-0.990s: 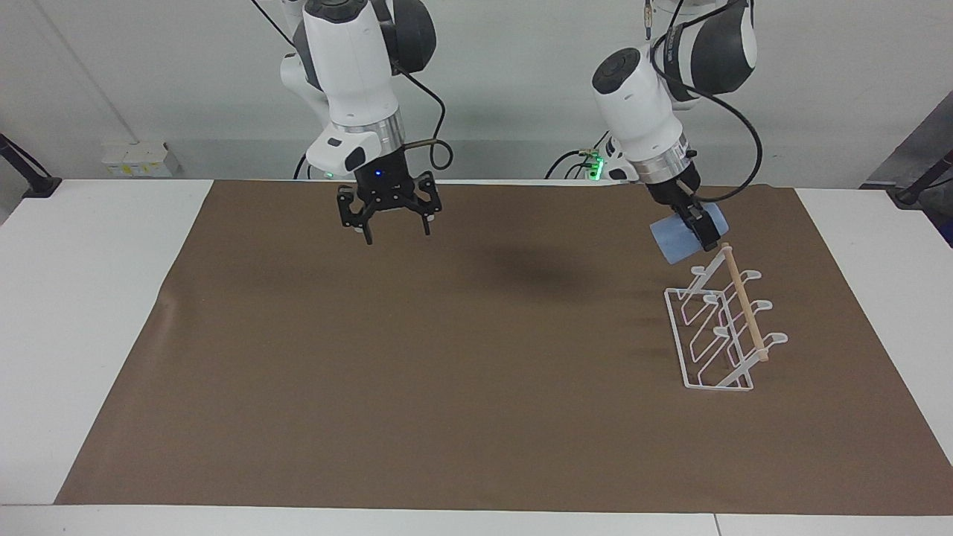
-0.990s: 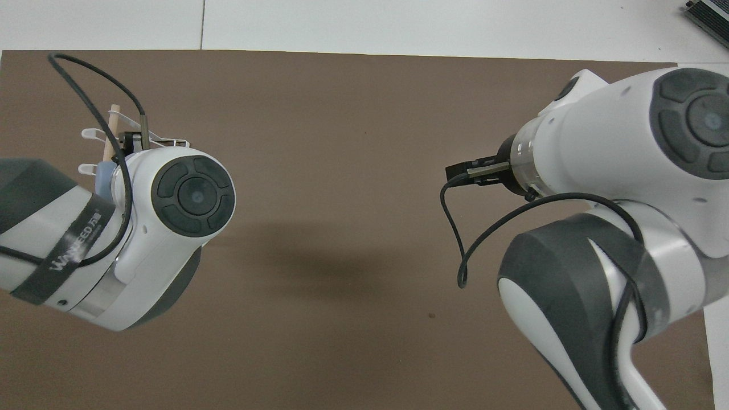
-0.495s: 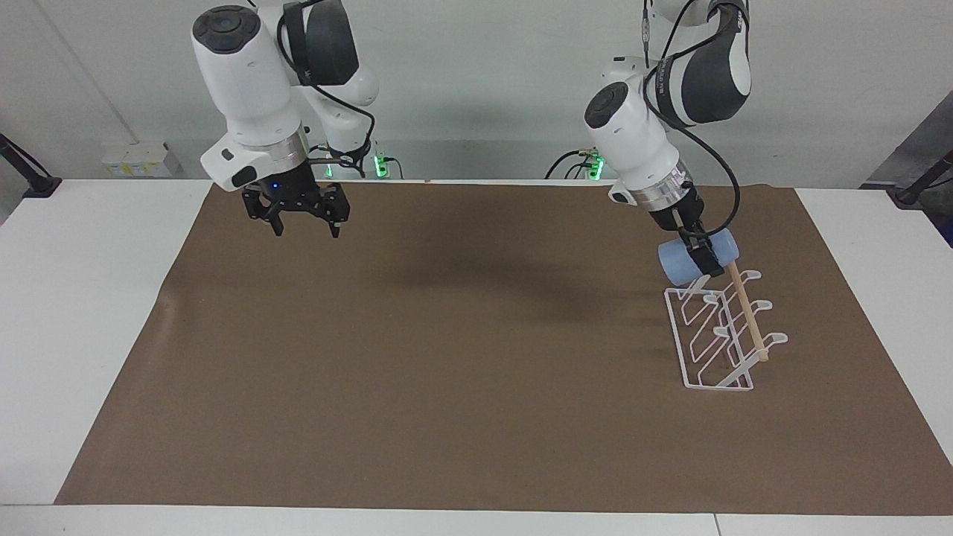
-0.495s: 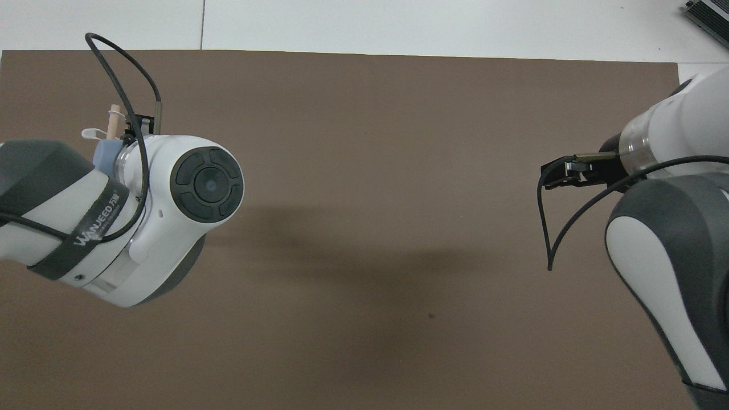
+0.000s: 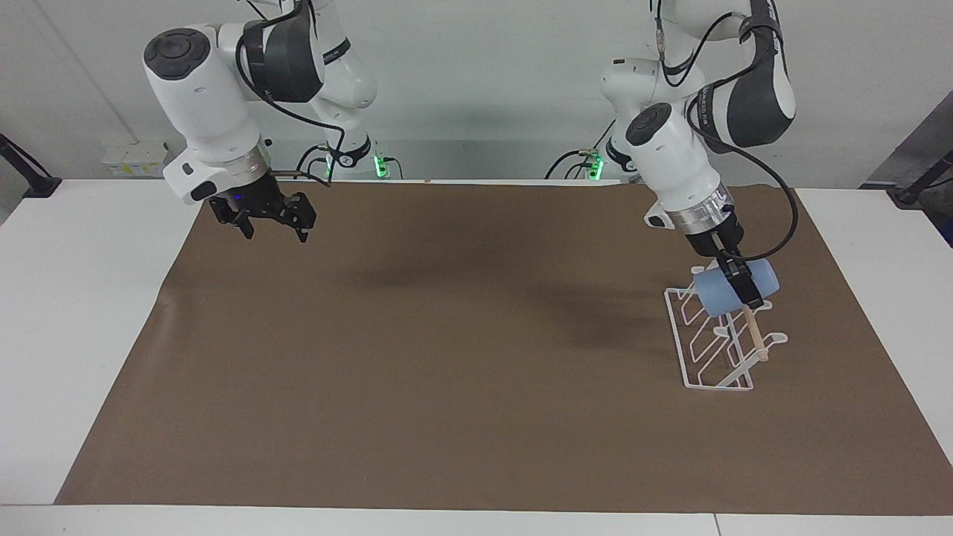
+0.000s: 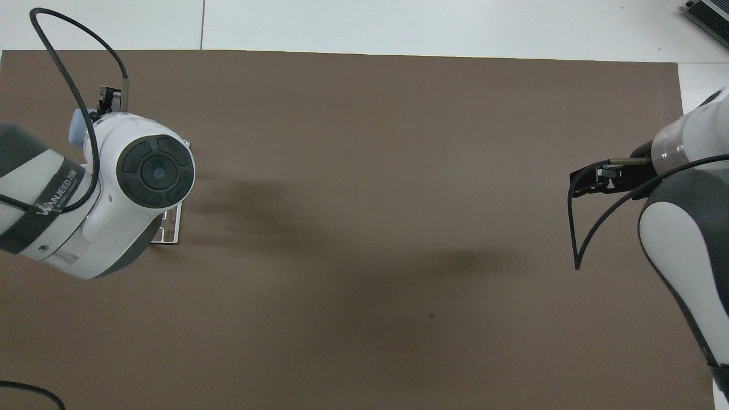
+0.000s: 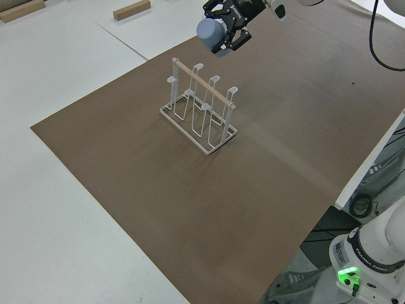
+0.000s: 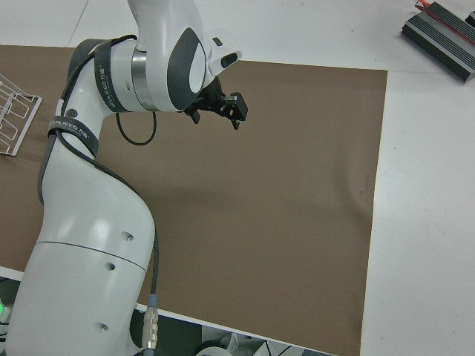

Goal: Hang cup on cup holder
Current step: 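Hang the cup on a rack hook with the left gripper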

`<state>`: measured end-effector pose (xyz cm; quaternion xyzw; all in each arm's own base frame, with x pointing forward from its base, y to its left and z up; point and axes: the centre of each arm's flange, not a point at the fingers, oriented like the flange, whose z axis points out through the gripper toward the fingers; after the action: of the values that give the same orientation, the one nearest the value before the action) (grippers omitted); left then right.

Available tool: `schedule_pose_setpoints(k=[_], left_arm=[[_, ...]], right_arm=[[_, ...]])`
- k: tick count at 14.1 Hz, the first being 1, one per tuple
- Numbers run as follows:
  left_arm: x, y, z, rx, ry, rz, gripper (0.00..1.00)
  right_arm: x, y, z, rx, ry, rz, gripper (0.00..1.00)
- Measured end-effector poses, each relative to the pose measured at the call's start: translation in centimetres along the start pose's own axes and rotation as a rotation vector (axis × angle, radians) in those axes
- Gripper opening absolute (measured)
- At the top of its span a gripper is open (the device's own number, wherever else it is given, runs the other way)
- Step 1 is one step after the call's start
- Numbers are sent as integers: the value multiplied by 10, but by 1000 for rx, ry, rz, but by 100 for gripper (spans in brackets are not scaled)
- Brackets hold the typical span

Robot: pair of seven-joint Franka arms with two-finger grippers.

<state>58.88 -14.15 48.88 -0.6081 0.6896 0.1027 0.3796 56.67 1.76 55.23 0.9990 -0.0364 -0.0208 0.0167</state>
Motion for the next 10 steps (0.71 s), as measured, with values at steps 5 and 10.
schedule_pose_setpoints(k=[5,10], left_arm=[[7,-9,42,2,6,15,78],[-7,-16,36,-9,-49,6,78]], right_arm=[[-1,1,-2,0,3,3,100],[-2,0,-5,-2,9,3,100]])
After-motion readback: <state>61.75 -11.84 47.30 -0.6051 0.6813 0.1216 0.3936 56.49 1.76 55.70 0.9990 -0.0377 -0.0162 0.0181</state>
